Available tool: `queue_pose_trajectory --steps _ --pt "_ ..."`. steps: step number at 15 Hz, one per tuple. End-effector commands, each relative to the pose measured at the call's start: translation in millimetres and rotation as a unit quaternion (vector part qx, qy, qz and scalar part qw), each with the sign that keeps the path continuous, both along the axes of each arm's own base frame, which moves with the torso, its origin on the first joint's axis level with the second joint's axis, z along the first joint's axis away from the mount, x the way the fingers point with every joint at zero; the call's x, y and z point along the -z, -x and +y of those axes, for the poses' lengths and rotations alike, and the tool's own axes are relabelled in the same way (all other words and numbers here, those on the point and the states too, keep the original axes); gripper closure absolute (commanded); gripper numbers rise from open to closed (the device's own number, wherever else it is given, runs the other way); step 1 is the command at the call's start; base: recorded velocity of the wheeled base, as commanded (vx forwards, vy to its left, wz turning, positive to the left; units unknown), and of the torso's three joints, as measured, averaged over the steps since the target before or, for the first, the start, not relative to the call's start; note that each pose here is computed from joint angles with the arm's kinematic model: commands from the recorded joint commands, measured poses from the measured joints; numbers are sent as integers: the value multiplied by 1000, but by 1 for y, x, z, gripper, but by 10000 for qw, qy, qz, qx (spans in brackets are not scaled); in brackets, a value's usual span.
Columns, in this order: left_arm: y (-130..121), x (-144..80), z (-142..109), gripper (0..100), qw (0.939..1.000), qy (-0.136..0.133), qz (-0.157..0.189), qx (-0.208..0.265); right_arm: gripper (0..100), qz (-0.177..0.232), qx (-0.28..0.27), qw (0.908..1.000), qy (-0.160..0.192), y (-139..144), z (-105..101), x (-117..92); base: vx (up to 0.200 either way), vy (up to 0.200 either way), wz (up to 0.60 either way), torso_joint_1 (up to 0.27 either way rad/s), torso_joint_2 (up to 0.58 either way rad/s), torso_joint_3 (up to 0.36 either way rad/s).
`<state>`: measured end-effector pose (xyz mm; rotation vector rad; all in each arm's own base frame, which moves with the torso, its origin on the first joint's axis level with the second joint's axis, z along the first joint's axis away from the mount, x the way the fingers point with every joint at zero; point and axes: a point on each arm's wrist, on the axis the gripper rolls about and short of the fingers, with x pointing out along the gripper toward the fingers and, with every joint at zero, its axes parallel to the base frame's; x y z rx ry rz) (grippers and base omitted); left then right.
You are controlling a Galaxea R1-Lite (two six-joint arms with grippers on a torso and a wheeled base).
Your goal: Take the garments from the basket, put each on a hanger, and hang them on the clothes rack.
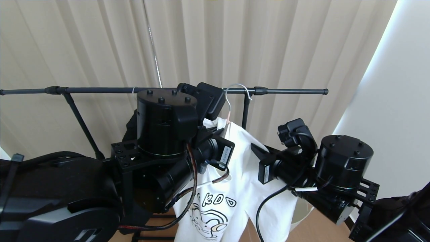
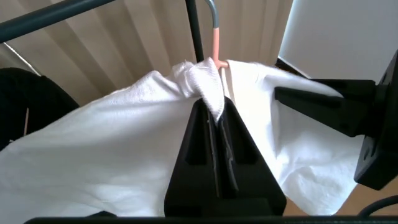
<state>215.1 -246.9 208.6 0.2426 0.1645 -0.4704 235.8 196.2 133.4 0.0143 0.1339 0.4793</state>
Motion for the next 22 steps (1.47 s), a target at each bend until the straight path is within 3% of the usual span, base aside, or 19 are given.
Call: queue_pose_trajectory --steps 1,5,6,11,14,17,20,22 --pt "1 3 1 100 10000 -49 26 5 100 -73 12 9999 -116 3 -3 -7 0 0 0 0 0 0" --pt "2 8 0 100 9998 -132 92 69 100 -205 -2 9995 -251 6 -6 -18 0 0 0 0 0 0" --pt "2 9 0 0 9998 -136 112 121 100 -201 -2 9995 -258 7 -6 -18 0 0 0 0 0 0" --pt "10 4 12 0 9999 -43 91 126 100 -221 30 9993 -285 5 -9 -20 0 0 0 0 0 0" --pt "26 -13 45 0 9993 250 -12 295 100 -244 229 9990 -295 -1 -19 -21 0 0 0 0 0 0" --pt "29 -22 86 0 9988 418 -125 213 100 -269 91 9990 -333 -2 -30 -25 0 0 0 0 0 0" --pt "12 -11 141 0 9982 485 102 331 100 -306 44 9989 -357 -5 -44 -28 0 0 0 0 0 0" --pt "5 -6 162 0 9971 582 239 426 100 -321 5 9988 -374 -4 -49 -30 0 0 0 0 0 0"
